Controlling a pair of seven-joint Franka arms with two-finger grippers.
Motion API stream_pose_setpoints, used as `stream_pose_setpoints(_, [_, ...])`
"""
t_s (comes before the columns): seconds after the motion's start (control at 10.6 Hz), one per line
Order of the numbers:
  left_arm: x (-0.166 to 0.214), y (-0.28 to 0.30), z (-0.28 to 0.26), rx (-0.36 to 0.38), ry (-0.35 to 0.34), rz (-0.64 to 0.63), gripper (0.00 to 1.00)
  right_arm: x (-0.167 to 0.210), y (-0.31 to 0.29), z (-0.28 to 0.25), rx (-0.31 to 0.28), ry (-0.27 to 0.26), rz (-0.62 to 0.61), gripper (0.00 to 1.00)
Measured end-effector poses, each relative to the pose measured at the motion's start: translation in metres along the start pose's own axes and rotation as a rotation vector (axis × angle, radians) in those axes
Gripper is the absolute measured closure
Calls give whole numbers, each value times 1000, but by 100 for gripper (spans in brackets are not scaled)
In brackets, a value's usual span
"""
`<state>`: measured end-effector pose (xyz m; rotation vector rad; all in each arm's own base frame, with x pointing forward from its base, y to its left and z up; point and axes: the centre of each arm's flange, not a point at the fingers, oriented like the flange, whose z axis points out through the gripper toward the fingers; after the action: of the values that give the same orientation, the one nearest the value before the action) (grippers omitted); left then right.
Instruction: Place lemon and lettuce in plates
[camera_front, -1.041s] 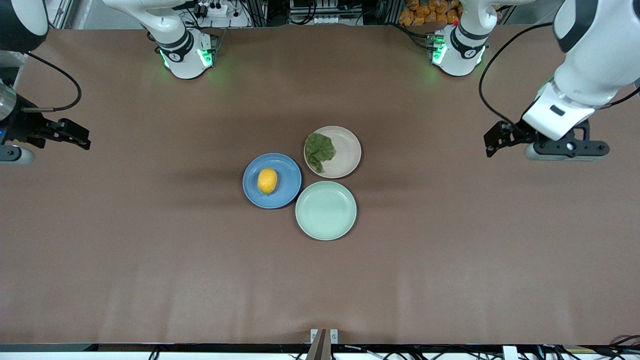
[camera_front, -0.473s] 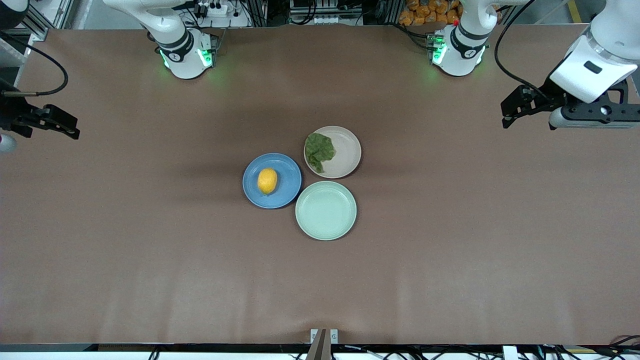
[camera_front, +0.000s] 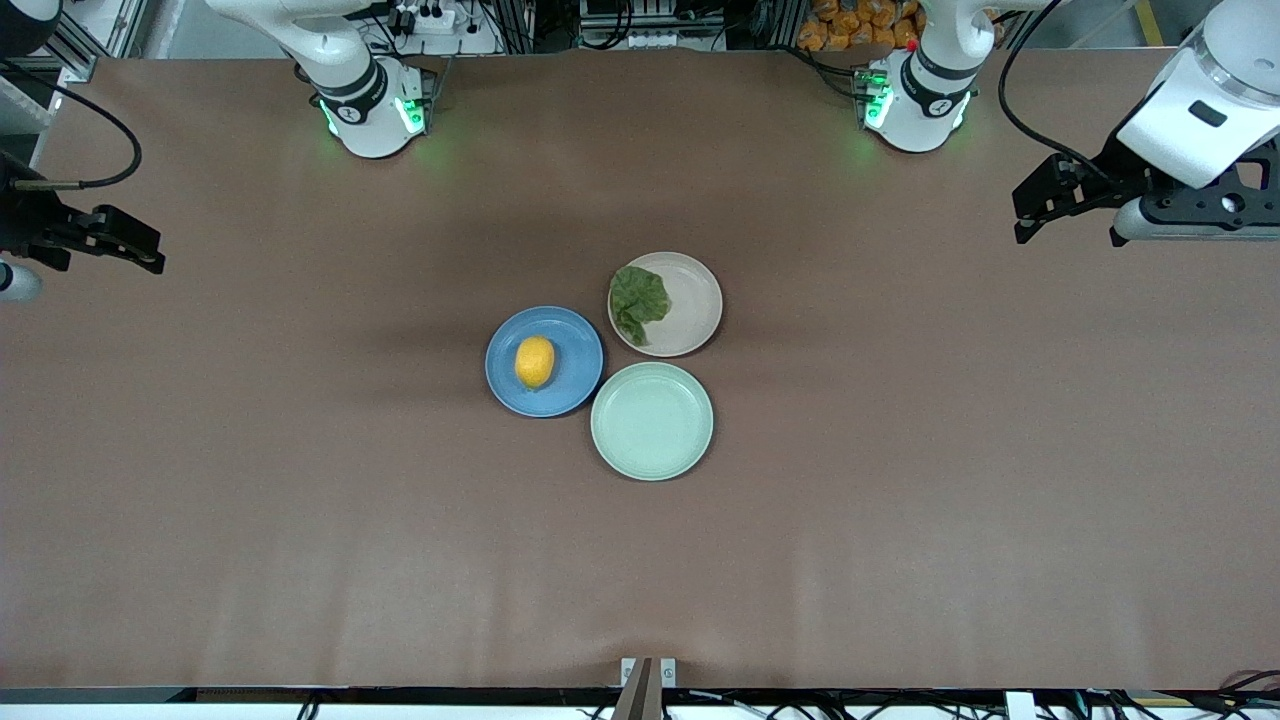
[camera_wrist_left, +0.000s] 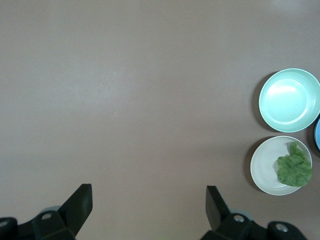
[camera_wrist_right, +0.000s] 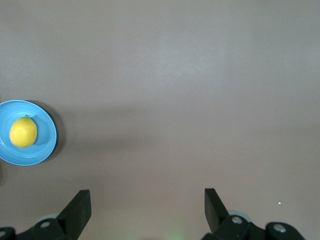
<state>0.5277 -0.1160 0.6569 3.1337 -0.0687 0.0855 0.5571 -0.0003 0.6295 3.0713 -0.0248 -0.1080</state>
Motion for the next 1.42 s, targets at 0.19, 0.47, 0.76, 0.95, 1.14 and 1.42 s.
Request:
stream_pose_setpoints(0.19, [0,-2,0,0,-2,-3,0,0,0,0,2,0,0,0])
stream_pose_setpoints(0.47, [0,-1,0,0,-2,-1,0,0,-1,-2,16,3,-1,0])
stream_pose_setpoints(0.76, [0,-1,0,0,-2,-1,0,-1,0,-5,18,10,2,0])
stream_pose_setpoints(0.95, [0,0,0,0,-2,0,0,-1,0,-6,18,10,2,0])
stream_pose_setpoints(1.14, [0,1,0,0,-2,3,0,-1,1,-6,19,10,3,0])
stream_pose_setpoints(1.42, [0,2,0,0,-2,4,0,-1,1,-6,19,10,3,0])
